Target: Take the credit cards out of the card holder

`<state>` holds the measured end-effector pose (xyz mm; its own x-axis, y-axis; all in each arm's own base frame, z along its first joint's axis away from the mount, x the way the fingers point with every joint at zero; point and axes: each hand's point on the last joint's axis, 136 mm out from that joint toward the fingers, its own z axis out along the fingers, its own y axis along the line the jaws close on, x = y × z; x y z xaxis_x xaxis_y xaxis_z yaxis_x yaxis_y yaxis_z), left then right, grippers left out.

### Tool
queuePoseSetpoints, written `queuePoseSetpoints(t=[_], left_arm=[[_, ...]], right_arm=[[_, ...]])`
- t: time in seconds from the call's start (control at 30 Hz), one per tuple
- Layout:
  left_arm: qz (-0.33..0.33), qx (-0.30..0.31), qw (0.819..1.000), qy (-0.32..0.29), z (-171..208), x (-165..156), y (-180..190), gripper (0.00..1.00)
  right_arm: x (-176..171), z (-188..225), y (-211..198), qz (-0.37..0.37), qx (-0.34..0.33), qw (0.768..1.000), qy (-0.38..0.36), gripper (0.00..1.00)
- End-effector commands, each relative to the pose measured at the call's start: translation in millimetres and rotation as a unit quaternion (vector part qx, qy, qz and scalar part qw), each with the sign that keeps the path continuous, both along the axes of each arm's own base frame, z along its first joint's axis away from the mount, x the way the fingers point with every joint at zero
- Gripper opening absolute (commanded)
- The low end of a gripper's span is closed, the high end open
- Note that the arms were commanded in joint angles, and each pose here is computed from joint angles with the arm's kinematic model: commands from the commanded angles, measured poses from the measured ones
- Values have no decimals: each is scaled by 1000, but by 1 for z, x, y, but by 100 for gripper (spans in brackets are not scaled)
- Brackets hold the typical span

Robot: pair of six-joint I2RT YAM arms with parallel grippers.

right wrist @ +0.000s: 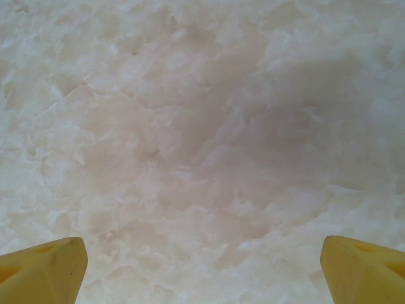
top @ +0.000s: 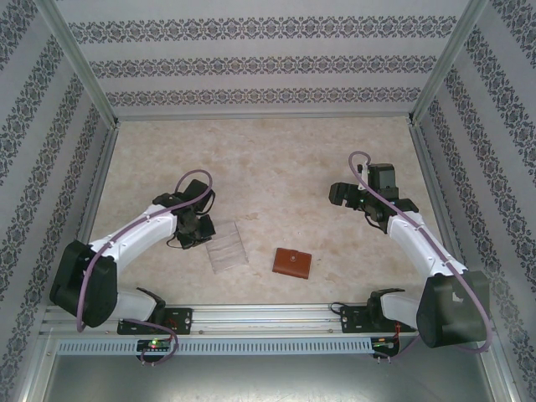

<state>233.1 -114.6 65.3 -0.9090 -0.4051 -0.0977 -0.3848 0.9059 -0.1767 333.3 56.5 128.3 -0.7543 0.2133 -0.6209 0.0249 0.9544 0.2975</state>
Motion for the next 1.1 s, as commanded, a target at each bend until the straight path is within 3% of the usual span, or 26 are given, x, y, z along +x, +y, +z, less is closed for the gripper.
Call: queuePoseSetpoints(t=[0.0, 0.4, 0.87, 1.07], left_arm=[[-26, 21, 999, -7, 7, 7, -1, 7], [-115, 49, 991, -42, 41, 56, -17, 0], [-243, 53, 965, -88, 57, 159, -70, 0], [-276, 75, 953, -99, 61, 204, -86, 0]], right_arm=[[5, 14, -4, -7, -1, 1000, -16, 95], [-2, 22, 2, -5, -4, 1000, -20, 94], [-11, 35, -3, -9, -55, 998, -33, 92], [-13, 40, -1, -7, -48, 998, -39, 92]])
